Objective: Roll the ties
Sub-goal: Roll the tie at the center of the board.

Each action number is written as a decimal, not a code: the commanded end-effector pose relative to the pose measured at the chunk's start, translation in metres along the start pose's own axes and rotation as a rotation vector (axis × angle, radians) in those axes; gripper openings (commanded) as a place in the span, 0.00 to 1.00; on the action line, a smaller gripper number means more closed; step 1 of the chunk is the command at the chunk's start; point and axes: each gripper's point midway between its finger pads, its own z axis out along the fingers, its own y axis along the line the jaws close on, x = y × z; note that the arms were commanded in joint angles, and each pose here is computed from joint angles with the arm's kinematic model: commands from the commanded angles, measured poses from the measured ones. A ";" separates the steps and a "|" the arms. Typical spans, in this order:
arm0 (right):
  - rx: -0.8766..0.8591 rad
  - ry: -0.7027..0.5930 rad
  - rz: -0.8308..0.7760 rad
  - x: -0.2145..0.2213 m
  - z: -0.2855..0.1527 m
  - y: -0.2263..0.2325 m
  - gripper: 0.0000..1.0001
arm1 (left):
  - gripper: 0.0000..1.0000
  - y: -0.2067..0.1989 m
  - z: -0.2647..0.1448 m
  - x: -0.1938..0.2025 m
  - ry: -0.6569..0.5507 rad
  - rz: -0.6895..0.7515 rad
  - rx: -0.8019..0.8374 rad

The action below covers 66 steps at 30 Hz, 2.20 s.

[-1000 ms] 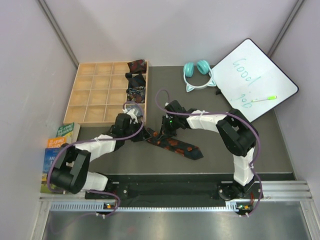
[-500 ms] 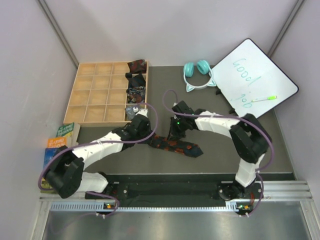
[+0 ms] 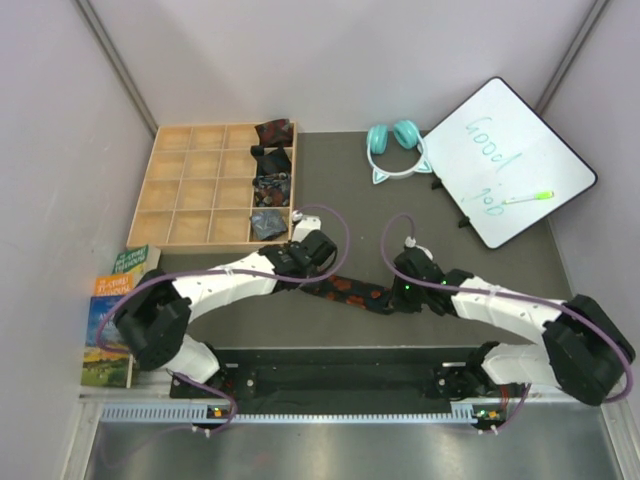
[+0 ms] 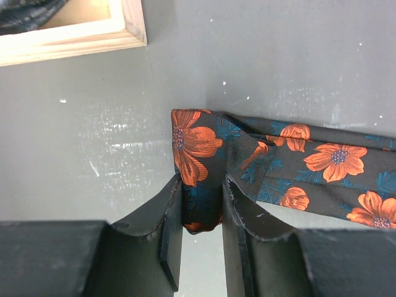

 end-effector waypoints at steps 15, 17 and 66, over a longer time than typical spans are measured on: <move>-0.397 -0.470 0.094 -0.033 -0.056 0.004 0.00 | 0.10 -0.053 -0.014 -0.001 -0.157 0.324 -0.375; -0.425 -0.508 0.118 -0.034 -0.062 0.001 0.00 | 0.10 -0.062 -0.010 0.002 -0.169 0.346 -0.394; -0.493 -0.625 0.189 -0.043 -0.085 -0.007 0.06 | 0.79 -0.141 -0.042 -0.004 -0.004 0.315 0.111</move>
